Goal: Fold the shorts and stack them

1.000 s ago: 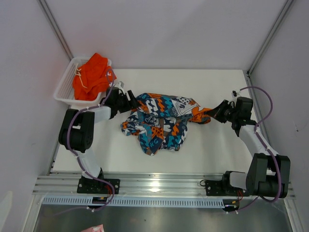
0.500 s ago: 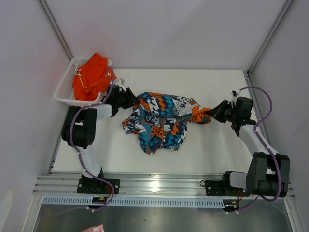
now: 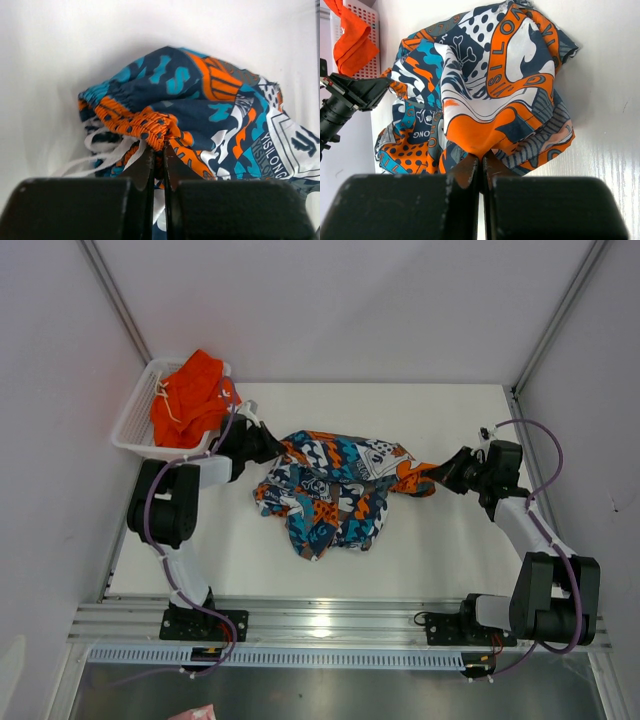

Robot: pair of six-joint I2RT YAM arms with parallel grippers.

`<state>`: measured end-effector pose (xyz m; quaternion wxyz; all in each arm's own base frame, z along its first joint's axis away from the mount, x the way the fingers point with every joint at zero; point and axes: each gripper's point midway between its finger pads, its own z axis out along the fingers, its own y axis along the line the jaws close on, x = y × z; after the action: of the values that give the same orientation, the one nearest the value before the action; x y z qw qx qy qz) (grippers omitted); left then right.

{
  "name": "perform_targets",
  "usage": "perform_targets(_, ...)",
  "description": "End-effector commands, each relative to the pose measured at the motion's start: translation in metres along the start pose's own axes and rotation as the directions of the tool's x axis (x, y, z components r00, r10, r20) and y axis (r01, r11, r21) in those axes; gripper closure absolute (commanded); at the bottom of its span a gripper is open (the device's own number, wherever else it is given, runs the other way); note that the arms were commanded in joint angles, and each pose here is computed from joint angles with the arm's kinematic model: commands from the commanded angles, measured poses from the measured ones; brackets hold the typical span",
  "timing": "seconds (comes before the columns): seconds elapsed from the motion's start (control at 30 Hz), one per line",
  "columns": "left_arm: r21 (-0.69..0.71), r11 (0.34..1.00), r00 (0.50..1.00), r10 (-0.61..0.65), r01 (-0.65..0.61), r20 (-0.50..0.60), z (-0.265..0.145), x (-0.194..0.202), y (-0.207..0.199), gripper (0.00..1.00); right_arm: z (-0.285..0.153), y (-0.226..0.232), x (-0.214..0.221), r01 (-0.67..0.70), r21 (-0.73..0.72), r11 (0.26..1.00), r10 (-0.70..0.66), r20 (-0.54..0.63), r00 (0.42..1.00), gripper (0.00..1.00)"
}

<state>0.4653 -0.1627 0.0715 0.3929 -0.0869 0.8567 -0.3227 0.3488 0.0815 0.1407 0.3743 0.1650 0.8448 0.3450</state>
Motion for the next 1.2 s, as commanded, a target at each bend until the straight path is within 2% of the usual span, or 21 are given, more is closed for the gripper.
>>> perform_targets(0.0,-0.014,1.000,0.998,0.021,-0.020,0.056,-0.019,-0.032,-0.016,1.00,0.000,0.016,-0.023,0.031,-0.040,0.999,-0.029,0.051,0.998,1.00)
perform_targets(0.13,-0.048,0.999,0.997,0.019,-0.015,0.069,-0.045,-0.051,-0.033,1.00,0.002,0.034,-0.046,0.018,-0.058,0.998,-0.015,0.059,0.998,1.00)
perform_targets(0.2,-0.054,0.998,0.991,0.041,-0.034,0.129,-0.057,-0.085,-0.052,1.00,0.002,0.061,-0.080,0.050,-0.101,0.994,-0.041,0.085,0.996,1.00)
perform_targets(0.23,-0.080,0.997,0.994,0.031,-0.022,0.106,-0.065,-0.086,-0.053,1.00,0.001,0.067,-0.089,0.046,-0.107,0.993,-0.038,0.078,0.996,1.00)
perform_targets(0.27,-0.051,0.998,0.980,0.054,-0.045,0.191,-0.079,-0.129,-0.078,1.00,0.006,0.074,-0.098,0.043,-0.124,0.991,-0.035,0.062,0.997,1.00)
perform_targets(0.3,-0.046,0.998,0.978,0.052,-0.044,0.204,-0.088,-0.142,-0.086,1.00,-0.007,0.108,-0.135,0.104,-0.177,0.979,-0.082,0.128,0.988,1.00)
perform_targets(0.33,-0.069,0.997,0.983,0.029,-0.017,0.179,-0.097,-0.147,-0.081,1.00,-0.013,0.120,-0.144,0.102,-0.203,0.974,-0.081,0.111,0.991,1.00)
perform_targets(0.37,-0.033,0.999,0.972,0.042,-0.035,0.233,-0.116,-0.180,-0.105,1.00,-0.013,0.129,-0.158,0.104,-0.221,0.970,-0.082,0.106,0.991,1.00)
perform_targets(0.4,-0.030,0.999,0.967,0.040,-0.033,0.252,-0.139,-0.201,-0.123,1.00,-0.037,0.167,-0.186,0.176,-0.277,0.945,-0.131,0.175,0.976,1.00)
perform_targets(0.53,0.031,0.995,0.903,0.069,-0.090,0.424,-0.242,-0.261,-0.192,1.00,-0.102,0.245,-0.199,0.315,-0.444,0.839,-0.215,0.261,0.941,1.00)
perform_targets(0.57,0.044,0.992,0.883,0.084,-0.117,0.461,-0.272,-0.262,-0.209,1.00,-0.120,0.261,-0.188,0.325,-0.503,0.801,-0.230,0.242,0.943,1.00)
perform_targets(0.63,0.069,0.984,0.870,0.111,-0.164,0.481,-0.311,-0.252,-0.231,1.00,-0.163,0.290,-0.167,0.413,-0.566,0.713,-0.290,0.299,0.909,1.00)
perform_targets(0.67,0.095,0.972,0.834,0.130,-0.213,0.537,-0.355,-0.243,-0.253,1.00,-0.180,0.298,-0.154,0.444,-0.592,0.673,-0.317,0.312,0.896,1.00)
perform_targets(0.7,0.106,0.969,0.843,0.135,-0.221,0.520,-0.355,-0.229,-0.250,1.00,-0.213,0.312,-0.134,0.509,-0.595,0.622,-0.347,0.373,0.861,1.00)
perform_targets(0.77,0.136,0.951,0.799,0.150,-0.278,0.582,-0.394,-0.213,-0.267,1.00,-0.247,0.325,-0.113,0.591,-0.574,0.567,-0.391,0.444,0.806,1.00)
perform_targets(0.87,0.124,0.936,0.714,0.160,-0.328,0.681,-0.452,-0.185,-0.276,1.00,-0.309,0.347,-0.079,0.734,-0.480,0.481,-0.458,0.576,0.677,1.00)
perform_targets(0.9,0.109,0.934,0.681,0.166,-0.341,0.713,-0.472,-0.178,-0.279,1.00,-0.314,0.343,-0.081,0.742,-0.420,0.523,-0.452,0.601,0.659,1.00)
perform_targets(0.97,0.096,0.932,0.663,0.174,-0.349,0.728,-0.485,-0.178,-0.283,1.00,-0.333,0.350,-0.081,0.758,-0.359,0.545,-0.448,0.639,0.625,1.00)
perform_targets(1.0,0.094,0.935,0.681,0.178,-0.342,0.711,-0.480,-0.177,-0.281,1.00,-0.329,0.345,-0.082,0.737,-0.362,0.570,-0.450,0.614,0.649,1.00)
perform_targets(1.03,0.097,0.936,0.699,0.181,-0.338,0.692,-0.471,-0.181,-0.280,1.00,-0.327,0.346,-0.080,0.741,-0.377,0.556,-0.460,0.602,0.652,1.00)
perform_targets(1.17,0.133,0.930,0.716,0.166,-0.342,0.678,-0.461,-0.194,-0.290,1.00,-0.301,0.339,-0.099,0.695,-0.412,0.590,-0.425,0.573,0.701,1.00)
